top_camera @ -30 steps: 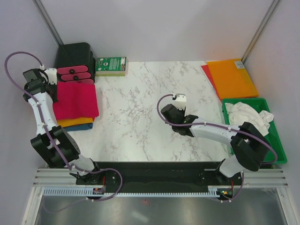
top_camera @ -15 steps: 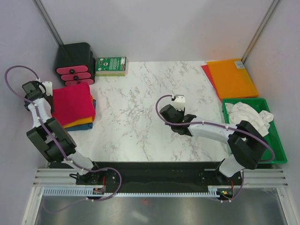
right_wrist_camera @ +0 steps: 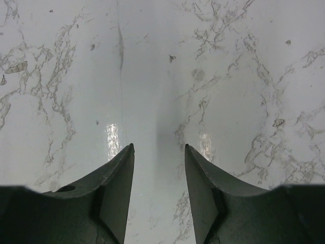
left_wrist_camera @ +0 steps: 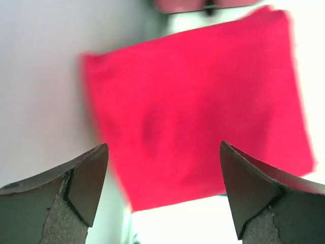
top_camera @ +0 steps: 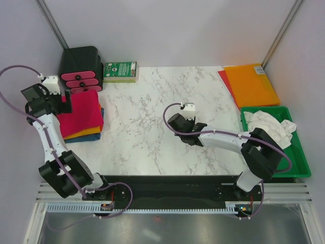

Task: Fold and stack the t-shirts
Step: Neatly place the folded tshirt to the corner

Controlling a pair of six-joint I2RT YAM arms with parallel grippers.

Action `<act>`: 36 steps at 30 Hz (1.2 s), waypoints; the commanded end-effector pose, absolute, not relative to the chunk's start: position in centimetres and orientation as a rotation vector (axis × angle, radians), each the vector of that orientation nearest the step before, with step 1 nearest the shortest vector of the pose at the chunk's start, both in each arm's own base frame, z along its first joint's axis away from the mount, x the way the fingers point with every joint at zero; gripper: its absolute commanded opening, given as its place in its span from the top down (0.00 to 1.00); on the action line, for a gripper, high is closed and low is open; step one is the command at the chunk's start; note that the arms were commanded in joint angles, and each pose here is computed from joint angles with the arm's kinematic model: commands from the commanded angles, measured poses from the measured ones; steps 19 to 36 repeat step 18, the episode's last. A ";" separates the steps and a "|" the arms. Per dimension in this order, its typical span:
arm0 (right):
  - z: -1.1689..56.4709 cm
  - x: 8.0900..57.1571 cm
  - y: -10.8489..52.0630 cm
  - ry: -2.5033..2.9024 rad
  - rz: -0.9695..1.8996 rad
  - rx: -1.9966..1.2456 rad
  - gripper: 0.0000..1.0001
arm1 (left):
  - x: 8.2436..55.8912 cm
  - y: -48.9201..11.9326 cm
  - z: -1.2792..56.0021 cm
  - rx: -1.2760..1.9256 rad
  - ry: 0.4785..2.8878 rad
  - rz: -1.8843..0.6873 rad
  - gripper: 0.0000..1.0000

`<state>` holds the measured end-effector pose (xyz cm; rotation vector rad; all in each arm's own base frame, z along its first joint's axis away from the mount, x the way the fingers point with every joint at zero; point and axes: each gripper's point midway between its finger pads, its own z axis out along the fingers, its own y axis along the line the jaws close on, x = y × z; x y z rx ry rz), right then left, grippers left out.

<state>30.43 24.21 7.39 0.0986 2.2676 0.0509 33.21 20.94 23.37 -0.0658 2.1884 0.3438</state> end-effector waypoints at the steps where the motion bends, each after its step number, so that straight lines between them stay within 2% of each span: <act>1: 9.1 31.1 25.6 2.241 0.082 0.120 0.48 | 34.4 14.8 19.1 -0.021 2.259 0.006 0.05; 3: 9.6 31.1 25.7 2.230 0.081 0.123 0.48 | 34.2 12.7 18.1 -0.015 2.280 -0.081 0.00; 7: 9.9 31.0 25.5 2.224 0.067 0.126 0.48 | 34.3 8.9 17.2 0.013 2.325 -0.099 0.00; 13: 10.1 30.9 25.1 2.219 0.048 0.135 0.48 | 34.1 -0.9 17.9 0.206 2.317 -0.167 0.00; 14: 10.1 30.8 25.2 2.219 0.047 0.133 0.48 | 34.1 -4.0 18.2 0.292 2.304 -0.200 0.00; 17: 10.7 30.6 25.2 2.208 0.044 0.133 0.48 | 34.0 -7.4 18.3 0.372 2.297 -0.167 0.00; 36: 11.1 30.6 25.1 2.201 0.042 0.137 0.48 | 34.0 -7.8 18.3 0.369 2.295 -0.187 0.00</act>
